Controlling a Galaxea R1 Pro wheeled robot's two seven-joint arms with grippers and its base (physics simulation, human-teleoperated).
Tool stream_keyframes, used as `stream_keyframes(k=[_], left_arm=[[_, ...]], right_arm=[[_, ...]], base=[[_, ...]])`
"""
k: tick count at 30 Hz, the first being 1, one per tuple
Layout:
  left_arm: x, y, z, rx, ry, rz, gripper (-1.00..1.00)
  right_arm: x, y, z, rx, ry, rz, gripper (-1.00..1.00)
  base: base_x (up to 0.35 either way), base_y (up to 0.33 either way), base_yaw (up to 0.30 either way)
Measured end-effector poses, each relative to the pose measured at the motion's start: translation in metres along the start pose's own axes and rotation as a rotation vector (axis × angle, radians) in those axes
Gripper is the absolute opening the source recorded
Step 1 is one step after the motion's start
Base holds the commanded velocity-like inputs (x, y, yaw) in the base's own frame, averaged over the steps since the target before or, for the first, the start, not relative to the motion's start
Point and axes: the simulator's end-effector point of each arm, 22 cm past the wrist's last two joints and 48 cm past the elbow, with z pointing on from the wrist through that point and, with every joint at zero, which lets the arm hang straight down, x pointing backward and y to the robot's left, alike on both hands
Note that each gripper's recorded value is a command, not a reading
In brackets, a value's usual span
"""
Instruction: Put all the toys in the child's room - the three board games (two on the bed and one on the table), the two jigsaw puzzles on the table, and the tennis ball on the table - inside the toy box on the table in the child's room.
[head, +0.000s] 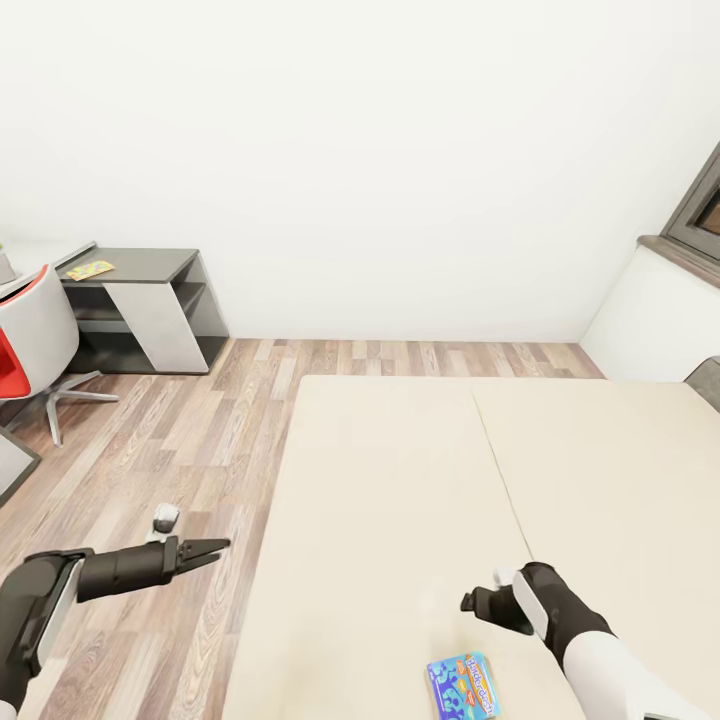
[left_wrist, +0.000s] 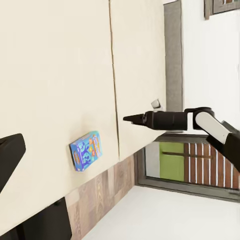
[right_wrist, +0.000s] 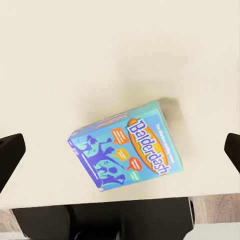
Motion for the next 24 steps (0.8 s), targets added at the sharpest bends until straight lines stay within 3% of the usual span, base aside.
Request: stream_keyframes(k=[7, 12, 24], left_arm=[[-0.003, -0.042, -0.006, 0.164, 0.0, 0.035, 1.0], [-0.003, -0.044, -0.007, 0.168, 0.0, 0.056, 1.0], [-0.003, -0.046, -0.005, 0.177, -0.005, 0.059, 1.0]], right_arm=[[-0.006, 0.022, -0.006, -0.16, -0.011, 0.002, 1.0], [-0.008, 0.028, -0.009, -0.204, -0.015, 0.001, 1.0], [-0.009, 0.028, -0.009, -0.207, -0.018, 0.0, 1.0]], base=[[0.0, 0.0, 0.0], [0.0, 0.0, 0.0], [0.0, 0.0, 0.0]])
